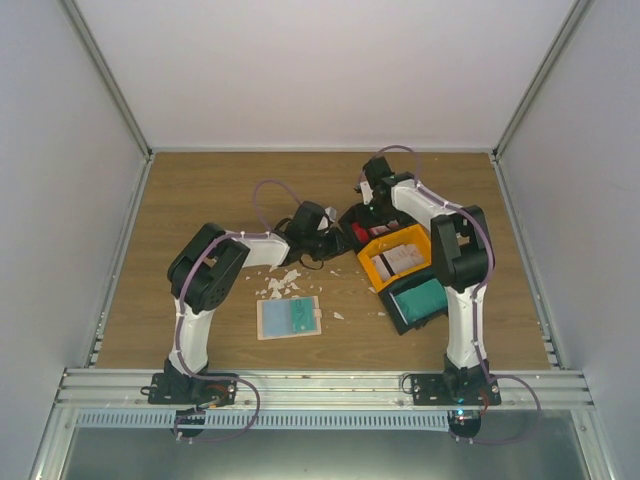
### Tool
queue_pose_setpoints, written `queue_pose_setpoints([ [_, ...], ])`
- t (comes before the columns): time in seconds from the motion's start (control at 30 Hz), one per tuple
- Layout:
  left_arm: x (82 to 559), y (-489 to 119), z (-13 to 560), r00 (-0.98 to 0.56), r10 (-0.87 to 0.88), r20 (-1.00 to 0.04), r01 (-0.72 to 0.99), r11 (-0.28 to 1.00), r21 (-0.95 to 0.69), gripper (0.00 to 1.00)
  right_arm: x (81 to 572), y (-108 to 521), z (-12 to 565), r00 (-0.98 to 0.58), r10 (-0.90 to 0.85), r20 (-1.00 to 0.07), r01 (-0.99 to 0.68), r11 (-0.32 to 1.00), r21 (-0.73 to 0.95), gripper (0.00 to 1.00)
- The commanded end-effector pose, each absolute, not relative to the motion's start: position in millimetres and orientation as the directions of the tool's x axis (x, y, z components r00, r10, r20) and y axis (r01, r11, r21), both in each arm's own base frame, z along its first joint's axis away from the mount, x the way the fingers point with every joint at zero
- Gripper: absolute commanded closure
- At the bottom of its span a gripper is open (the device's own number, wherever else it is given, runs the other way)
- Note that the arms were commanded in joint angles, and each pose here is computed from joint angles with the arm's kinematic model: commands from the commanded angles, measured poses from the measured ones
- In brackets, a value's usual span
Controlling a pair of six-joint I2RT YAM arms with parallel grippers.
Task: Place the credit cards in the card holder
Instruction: Pick up the credit card from the storage box.
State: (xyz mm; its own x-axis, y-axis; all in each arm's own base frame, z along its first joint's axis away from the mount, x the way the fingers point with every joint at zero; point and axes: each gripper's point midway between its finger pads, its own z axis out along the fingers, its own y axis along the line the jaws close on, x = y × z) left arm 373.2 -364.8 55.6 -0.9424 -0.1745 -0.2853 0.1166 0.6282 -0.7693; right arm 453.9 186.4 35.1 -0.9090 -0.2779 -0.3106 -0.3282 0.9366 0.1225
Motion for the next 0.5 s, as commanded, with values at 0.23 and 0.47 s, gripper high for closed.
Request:
queue_pose_setpoints([
  [0.23, 383.4, -372.6, 41.8, -0.940, -0.150, -0.306, 0.138, 0.654, -0.744, 0.81, 434.6, 199.9, 70.0, -0.903, -0.255, -0.346, -0.345, 0.910, 0.230, 0.70],
  [0.47, 383.3, -373.1, 40.1, -0.941, -0.145, -0.305, 0.140, 0.654, -0.744, 0.82, 415.2, 206.6, 74.4, -0.910, -0.257, -0.326, -0.348, 0.900, 0.263, 0.66],
])
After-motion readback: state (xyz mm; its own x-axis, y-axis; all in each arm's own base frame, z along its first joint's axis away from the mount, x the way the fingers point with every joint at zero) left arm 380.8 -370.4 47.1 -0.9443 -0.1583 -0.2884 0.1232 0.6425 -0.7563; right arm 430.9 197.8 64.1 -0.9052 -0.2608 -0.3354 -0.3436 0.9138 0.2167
